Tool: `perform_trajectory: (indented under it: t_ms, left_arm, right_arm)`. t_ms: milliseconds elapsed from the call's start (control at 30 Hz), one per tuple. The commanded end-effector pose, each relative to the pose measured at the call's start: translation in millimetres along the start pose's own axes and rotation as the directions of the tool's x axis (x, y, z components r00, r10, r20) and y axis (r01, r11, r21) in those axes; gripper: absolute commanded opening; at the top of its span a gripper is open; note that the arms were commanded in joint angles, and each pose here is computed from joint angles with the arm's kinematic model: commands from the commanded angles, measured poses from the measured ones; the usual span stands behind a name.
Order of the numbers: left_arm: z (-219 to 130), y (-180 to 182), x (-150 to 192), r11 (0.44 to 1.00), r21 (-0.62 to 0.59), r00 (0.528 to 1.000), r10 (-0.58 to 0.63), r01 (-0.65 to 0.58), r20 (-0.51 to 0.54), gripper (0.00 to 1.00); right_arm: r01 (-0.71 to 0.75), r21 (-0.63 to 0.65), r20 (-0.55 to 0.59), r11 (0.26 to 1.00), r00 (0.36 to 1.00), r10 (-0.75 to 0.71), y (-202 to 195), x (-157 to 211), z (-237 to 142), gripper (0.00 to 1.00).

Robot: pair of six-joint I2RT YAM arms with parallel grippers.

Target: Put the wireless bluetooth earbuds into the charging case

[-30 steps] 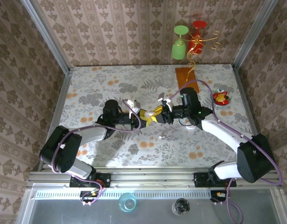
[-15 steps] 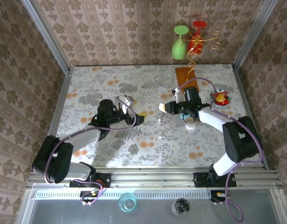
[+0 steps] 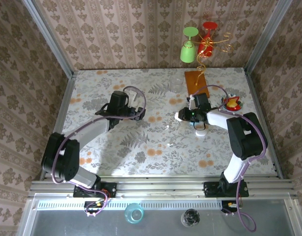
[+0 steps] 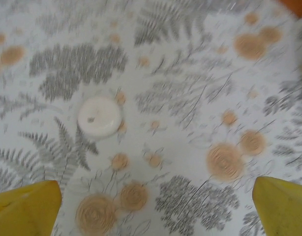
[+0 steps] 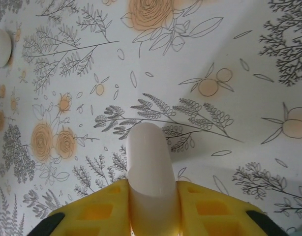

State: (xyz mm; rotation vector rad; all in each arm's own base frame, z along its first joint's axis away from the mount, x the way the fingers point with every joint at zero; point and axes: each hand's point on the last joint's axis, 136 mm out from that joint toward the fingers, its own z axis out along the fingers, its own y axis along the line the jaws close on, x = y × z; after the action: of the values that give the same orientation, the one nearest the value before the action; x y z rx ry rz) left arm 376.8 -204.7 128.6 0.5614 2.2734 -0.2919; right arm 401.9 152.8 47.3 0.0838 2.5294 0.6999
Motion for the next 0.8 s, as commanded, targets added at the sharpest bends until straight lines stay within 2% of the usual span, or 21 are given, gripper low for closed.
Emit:
perform_trajectory:
  t_ms: [0, 133, 233, 333, 533, 767]
  left_arm:
    - [11, 15, 33, 0.997, -0.063, 0.976, -0.063, 0.051, -0.209, 1.0]
    - [29, 17, 40, 0.992, -0.084, 0.944, -0.111, 0.089, -0.31, 1.0]
    - [38, 36, 42, 0.981, -0.142, 0.919, -0.172, 0.129, -0.354, 1.0]
    - [44, 42, 39, 0.979, -0.169, 0.905, -0.172, 0.113, -0.39, 1.0]
    - [59, 51, 40, 0.979, -0.192, 0.866, -0.159, 0.075, -0.474, 1.0]
    - [83, 58, 32, 0.973, -0.193, 0.839, -0.206, 0.124, -0.503, 0.97]
  right_arm:
    - [-0.006, 0.048, 0.006, 0.999, 1.0, 0.006, -11, 0, -1, 0.35]
    - [0.022, 0.08, 0.033, 0.997, 0.999, -0.024, -13, -7, -10, 0.53]
    - [0.053, 0.097, 0.058, 0.994, 0.997, -0.059, -10, -13, -22, 0.61]
    - [0.086, 0.07, 0.086, 0.994, 0.992, -0.092, 0, -18, -34, 0.66]
    - [0.141, -0.021, 0.136, 0.99, 0.981, -0.137, 26, -23, -55, 0.69]
    - [0.158, -0.042, 0.138, 0.987, 0.979, -0.151, 33, -22, -62, 0.69]
